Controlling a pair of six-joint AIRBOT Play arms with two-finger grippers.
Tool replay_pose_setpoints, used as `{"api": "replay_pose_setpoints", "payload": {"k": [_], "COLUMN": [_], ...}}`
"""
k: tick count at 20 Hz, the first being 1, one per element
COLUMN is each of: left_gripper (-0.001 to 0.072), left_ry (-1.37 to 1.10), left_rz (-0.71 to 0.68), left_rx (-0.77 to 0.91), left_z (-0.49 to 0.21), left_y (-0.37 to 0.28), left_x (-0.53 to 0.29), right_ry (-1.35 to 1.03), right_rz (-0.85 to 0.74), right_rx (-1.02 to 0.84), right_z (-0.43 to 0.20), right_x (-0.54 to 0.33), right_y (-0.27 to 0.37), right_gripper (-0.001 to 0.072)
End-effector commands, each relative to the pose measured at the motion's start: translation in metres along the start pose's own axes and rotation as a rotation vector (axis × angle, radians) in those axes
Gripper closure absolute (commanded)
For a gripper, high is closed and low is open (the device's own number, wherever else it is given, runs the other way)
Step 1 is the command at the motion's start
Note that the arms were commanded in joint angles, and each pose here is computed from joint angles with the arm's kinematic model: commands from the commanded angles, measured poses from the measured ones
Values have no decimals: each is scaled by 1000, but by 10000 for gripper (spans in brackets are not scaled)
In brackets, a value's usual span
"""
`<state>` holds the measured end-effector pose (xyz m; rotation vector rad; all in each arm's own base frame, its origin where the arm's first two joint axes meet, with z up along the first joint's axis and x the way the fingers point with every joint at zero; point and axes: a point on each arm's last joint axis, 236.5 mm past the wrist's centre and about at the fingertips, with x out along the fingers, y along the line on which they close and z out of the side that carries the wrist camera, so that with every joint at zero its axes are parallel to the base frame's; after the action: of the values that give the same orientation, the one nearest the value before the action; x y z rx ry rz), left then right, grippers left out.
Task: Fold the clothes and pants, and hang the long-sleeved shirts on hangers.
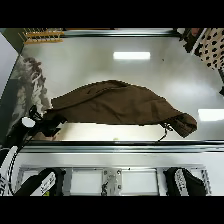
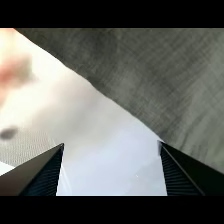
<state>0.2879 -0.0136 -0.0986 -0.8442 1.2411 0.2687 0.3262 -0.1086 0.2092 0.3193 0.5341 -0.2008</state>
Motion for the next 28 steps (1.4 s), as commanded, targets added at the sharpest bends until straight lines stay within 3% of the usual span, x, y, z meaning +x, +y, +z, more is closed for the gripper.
{"api": "replay_pose_setpoints", "payload": {"k": [1, 5, 6, 7, 10, 16, 17, 19, 20, 28], "left_gripper": [77, 80, 159, 329, 702, 702, 702, 702, 702, 702], "left_ry": [2, 45, 48, 49, 15, -89, -111, -141, -151, -169], "left_rz": [-4, 2, 0, -1, -13, -77, -86, -101, -105, -115], "left_rx": [13, 80, 92, 98, 108, 188, 199, 249, 275, 310], "left_z": [6, 12, 16, 20, 38, 75, 79, 82, 83, 83], "left_y": [-12, -42, -48, -53, -64, -87, -89, -95, -97, -102], "left_x": [20, 45, 49, 52, 52, 14, 6, -6, -10, -18], "right_ry": [5, 14, 14, 18, 66, 354, 407, 506, 559, 744], "right_rz": [13, 15, 15, 16, 24, 17, 15, -31, -68, -276], "right_rx": [9, 8, 8, 8, 9, 20, 77, 250, 333, 794], "right_z": [-1, -3, -3, -4, -15, -77, -88, -112, -127, -202], "right_x": [0, 0, 0, 0, 2, 19, 23, 34, 41, 73], "right_y": [3, 3, 3, 4, 5, -9, -10, -19, -26, -49], "right_gripper": [691, 691, 691, 691, 691, 682, 623, 135, 101, 101]}}
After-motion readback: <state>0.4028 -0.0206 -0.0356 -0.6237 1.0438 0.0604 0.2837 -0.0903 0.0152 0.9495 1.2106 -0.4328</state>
